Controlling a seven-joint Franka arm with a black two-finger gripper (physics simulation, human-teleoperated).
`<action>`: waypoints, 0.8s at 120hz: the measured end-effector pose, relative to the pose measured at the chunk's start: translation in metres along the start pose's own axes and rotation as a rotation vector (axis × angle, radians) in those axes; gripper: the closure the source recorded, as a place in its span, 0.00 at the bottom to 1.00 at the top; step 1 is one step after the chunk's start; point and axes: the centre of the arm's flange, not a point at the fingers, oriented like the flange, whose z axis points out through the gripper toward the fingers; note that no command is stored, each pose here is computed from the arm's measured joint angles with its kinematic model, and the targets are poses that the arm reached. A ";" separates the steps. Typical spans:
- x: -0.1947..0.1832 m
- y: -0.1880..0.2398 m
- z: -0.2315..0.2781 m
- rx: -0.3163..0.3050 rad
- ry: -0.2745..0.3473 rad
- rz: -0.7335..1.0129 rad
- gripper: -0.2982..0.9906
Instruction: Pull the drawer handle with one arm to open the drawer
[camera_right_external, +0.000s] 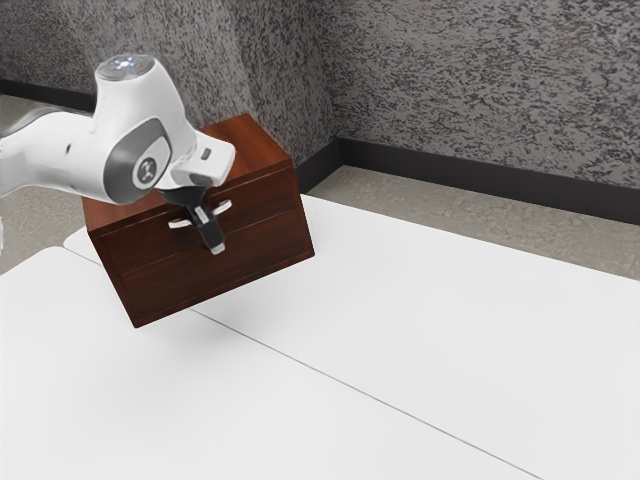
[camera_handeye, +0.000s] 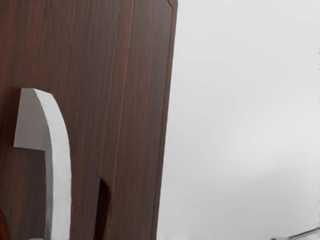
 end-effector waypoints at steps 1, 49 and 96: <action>0.000 0.000 0.001 0.000 0.000 0.000 0.32; -0.008 0.029 -0.009 0.007 0.037 -0.014 0.43; -0.014 0.064 -0.020 0.013 0.062 -0.020 0.45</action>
